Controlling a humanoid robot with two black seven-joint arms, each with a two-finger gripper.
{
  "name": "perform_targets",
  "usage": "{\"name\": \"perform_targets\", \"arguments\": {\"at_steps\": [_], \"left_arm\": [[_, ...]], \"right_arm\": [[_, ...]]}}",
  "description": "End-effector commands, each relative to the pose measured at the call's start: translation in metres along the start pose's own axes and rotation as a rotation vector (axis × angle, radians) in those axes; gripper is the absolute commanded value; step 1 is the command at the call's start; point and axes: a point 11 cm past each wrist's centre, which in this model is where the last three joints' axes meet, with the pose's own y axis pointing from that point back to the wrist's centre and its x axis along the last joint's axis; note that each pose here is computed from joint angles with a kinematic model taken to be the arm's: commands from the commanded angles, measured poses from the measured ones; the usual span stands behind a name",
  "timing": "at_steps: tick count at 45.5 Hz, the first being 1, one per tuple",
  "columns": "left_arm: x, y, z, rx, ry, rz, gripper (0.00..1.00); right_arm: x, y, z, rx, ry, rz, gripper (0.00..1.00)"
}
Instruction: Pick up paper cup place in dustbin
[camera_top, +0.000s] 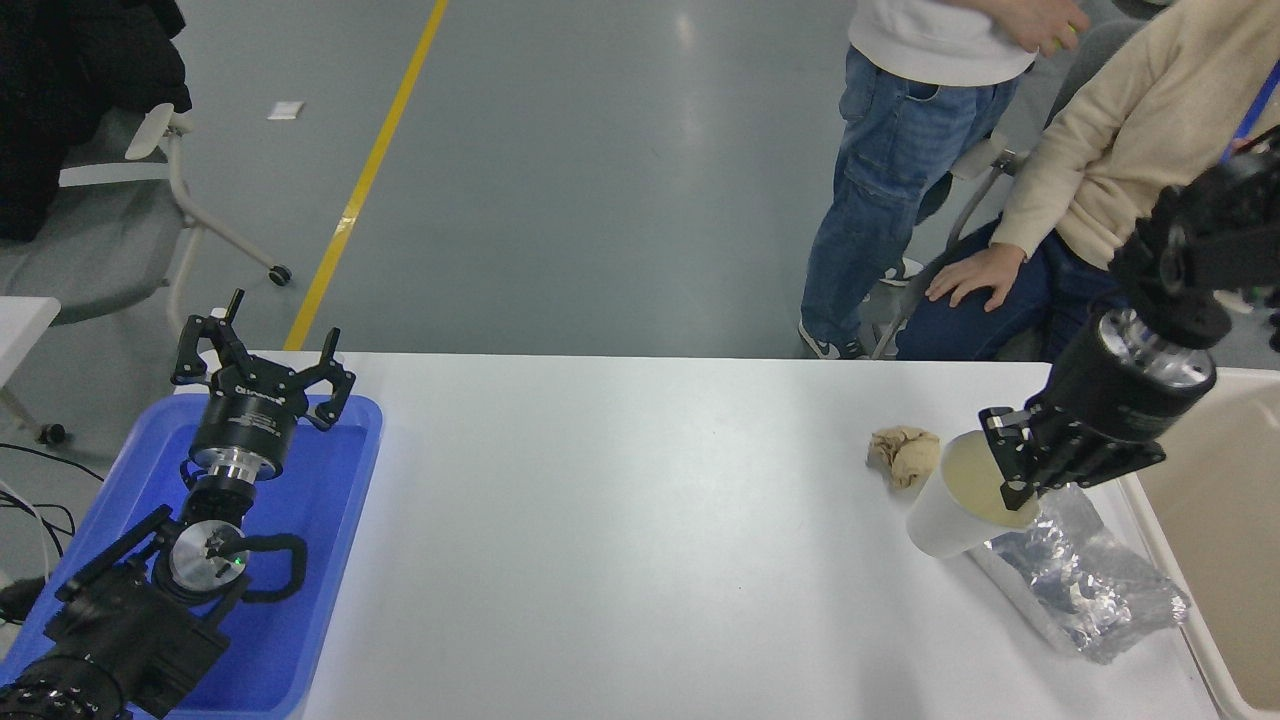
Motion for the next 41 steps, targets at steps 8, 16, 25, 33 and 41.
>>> {"name": "perform_targets", "arguments": {"at_steps": [8, 16, 25, 33, 41], "left_arm": [[0.000, 0.000, 0.000, -0.001, 0.000, 0.002, 1.00], [0.000, 0.000, 0.000, 0.001, -0.001, 0.001, 1.00], [0.000, 0.000, 0.000, 0.001, -0.001, 0.001, 1.00], [0.000, 0.000, 0.000, 0.001, -0.001, 0.001, 1.00], [0.000, 0.000, 0.000, 0.001, -0.001, 0.001, 1.00]], "right_arm": [[0.006, 0.088, -0.011, 0.010, 0.055, 0.207, 0.00], [0.006, 0.114, -0.011, -0.007, 0.059, 0.276, 0.00], [0.006, 0.115, -0.002, -0.031, 0.045, 0.276, 0.00], [-0.001, 0.120, 0.044, -0.081, -0.073, 0.285, 0.00], [-0.021, 0.119, 0.118, -0.155, -0.227, 0.268, 0.00]]}}
